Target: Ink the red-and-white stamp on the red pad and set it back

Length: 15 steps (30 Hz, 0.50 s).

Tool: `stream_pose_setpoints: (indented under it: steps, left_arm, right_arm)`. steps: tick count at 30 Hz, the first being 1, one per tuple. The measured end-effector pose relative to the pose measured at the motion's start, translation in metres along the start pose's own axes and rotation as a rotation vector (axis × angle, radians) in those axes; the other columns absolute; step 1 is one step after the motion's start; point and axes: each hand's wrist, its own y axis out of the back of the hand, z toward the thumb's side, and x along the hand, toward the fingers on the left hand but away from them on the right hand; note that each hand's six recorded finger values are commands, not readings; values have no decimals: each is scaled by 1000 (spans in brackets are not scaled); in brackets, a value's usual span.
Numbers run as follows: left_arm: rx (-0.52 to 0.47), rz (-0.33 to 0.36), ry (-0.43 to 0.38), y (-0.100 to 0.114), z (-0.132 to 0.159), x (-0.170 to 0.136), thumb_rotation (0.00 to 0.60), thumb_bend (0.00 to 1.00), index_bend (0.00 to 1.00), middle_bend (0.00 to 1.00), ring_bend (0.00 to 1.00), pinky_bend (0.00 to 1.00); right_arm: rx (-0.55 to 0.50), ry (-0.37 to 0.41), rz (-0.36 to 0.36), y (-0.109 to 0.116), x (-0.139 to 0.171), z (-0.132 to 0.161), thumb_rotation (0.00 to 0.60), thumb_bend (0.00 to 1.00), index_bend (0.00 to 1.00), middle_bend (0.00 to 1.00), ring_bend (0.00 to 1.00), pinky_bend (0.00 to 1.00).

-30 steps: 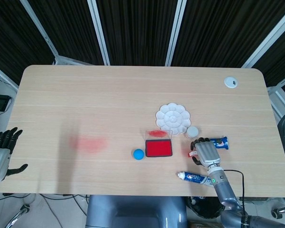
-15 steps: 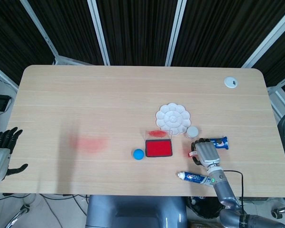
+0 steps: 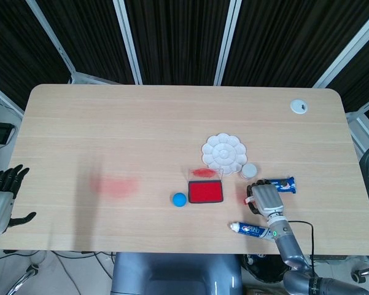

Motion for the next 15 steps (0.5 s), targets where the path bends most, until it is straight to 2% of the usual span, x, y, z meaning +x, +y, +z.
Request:
stream_pose_setpoints:
  steps: [5,12,15]
  left_arm:
    - [-1,-2,3,0,0,0,600,30,0,0,0,0]
    - [-3,-1,6,0,0,1,600,29,0,0,0,0]
    - [-3,-1,6,0,0,1,600,30,0,0,0,0]
  right_arm:
    - [-4,6,-10,2,0,2,600,627,644,528,387,393]
    - [-10,25,-37,5,3,5,600,644,688,568,437,464]
    - [-13,32,-50,8,4,5,600,645,689,569,438,465]
